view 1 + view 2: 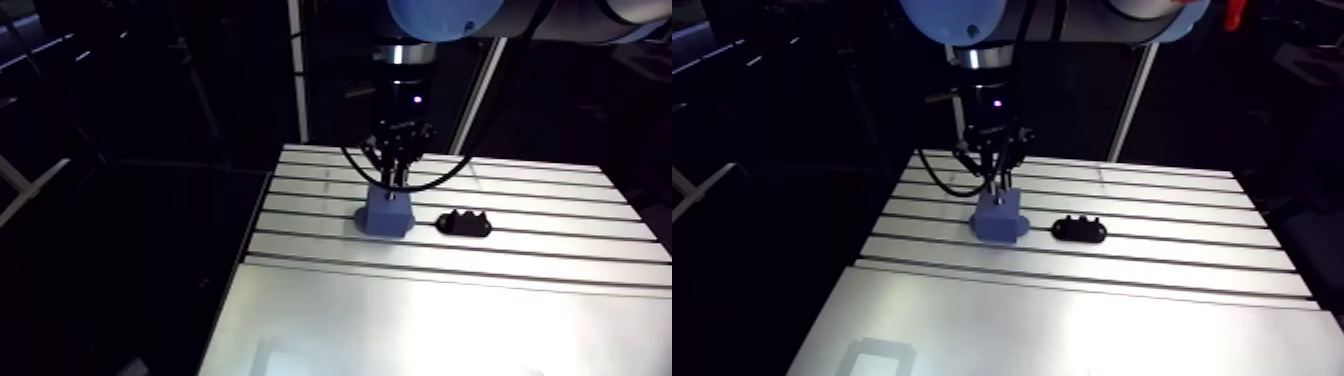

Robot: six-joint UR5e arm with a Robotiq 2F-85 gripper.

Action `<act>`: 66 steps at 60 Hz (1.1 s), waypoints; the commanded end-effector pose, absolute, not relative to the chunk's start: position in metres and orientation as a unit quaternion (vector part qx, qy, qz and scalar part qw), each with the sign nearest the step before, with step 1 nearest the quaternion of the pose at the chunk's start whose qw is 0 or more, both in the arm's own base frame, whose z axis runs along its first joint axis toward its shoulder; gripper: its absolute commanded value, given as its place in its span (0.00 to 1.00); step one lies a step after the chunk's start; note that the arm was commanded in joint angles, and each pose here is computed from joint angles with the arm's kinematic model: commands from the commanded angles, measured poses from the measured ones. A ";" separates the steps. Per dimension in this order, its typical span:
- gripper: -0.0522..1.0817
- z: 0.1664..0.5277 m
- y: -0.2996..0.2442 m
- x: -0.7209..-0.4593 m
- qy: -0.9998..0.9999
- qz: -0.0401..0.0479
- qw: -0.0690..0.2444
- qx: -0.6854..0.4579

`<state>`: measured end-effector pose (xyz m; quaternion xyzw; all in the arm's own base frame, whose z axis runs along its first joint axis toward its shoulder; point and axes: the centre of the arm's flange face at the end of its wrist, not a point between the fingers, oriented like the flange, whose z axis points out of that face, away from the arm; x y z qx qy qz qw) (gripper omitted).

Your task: Pick up the M10 bolt and insert it into the hex recess until seated.

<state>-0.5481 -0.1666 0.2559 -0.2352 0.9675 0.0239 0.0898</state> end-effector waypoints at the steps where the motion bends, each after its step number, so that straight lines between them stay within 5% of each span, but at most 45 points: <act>1: 0.75 0.255 -0.167 -0.547 0.967 0.024 0.090 -0.236; 41: 0.74 0.249 -0.164 -0.546 0.967 0.026 0.095 -0.235; 45: 0.64 0.249 -0.164 -0.545 0.967 0.026 0.096 -0.235; 48: 0.44 0.250 -0.164 -0.545 0.967 0.026 0.095 -0.235; 57: 0.06 0.249 -0.164 -0.545 0.967 0.026 0.095 -0.236; 66: 0.05 0.249 -0.164 -0.545 0.967 0.027 0.093 -0.235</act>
